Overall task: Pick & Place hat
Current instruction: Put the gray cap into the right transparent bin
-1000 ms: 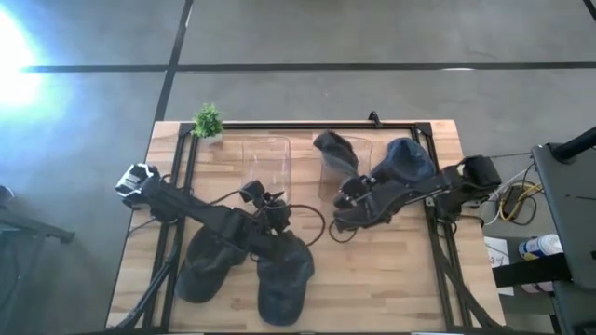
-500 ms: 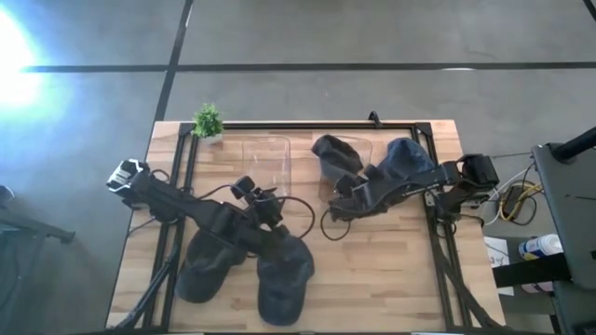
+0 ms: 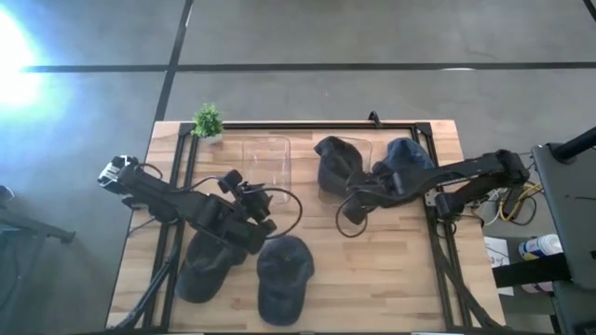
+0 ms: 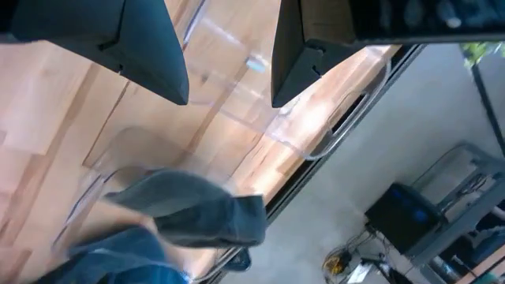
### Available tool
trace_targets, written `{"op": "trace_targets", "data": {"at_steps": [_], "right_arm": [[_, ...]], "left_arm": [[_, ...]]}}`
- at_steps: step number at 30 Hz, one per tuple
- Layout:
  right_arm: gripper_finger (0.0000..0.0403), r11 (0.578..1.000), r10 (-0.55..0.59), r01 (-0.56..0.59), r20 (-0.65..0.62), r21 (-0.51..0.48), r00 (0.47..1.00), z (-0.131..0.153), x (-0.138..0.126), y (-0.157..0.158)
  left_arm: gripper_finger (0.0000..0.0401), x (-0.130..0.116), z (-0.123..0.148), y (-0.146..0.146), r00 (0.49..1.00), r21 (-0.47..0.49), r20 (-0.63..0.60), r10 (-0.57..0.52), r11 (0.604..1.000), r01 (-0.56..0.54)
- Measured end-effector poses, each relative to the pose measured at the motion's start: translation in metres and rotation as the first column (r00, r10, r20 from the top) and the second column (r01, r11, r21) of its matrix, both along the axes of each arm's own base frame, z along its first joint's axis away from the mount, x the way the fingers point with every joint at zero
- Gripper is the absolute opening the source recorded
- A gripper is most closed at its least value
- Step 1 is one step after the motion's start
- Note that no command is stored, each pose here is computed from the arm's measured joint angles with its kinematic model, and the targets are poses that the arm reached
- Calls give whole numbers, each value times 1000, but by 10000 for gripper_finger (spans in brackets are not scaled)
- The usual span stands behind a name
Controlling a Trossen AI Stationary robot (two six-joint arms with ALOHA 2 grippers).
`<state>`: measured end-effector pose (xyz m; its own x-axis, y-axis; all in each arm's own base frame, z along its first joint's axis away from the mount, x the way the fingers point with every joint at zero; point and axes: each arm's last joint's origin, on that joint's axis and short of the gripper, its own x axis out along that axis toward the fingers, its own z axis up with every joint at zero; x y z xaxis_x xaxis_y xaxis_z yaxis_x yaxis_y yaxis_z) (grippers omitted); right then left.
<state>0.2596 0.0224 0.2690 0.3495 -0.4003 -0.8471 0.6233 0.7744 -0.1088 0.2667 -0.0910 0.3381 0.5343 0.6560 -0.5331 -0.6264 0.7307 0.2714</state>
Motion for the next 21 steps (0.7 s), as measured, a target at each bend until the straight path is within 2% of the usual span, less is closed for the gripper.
{"op": "trace_targets", "data": {"at_steps": [5, 9, 12, 15, 21], "right_arm": [[193, 997, -16, 12, 53, 72, 998, 0, -9, 4], [192, 983, 78, -99, 138, 155, 987, -12, -1, 24], [192, 973, 129, -155, 154, 173, 980, -24, 5, 40], [192, 966, 138, -166, 150, 198, 979, -33, 10, 50], [192, 952, 167, -194, 131, 237, 977, -40, 20, 72]], "left_arm": [[176, -19, -2, 6, 994, -95, -99, 40, 994, -49], [176, -37, -22, 9, 970, -250, -235, 68, 960, -127], [176, -48, -44, 8, 930, -398, -368, 18, 901, -175], [176, -60, -65, 2, 879, -515, -475, -40, 823, -241], [176, -84, -85, -23, 787, -622, -599, -147, 705, -342]]}}
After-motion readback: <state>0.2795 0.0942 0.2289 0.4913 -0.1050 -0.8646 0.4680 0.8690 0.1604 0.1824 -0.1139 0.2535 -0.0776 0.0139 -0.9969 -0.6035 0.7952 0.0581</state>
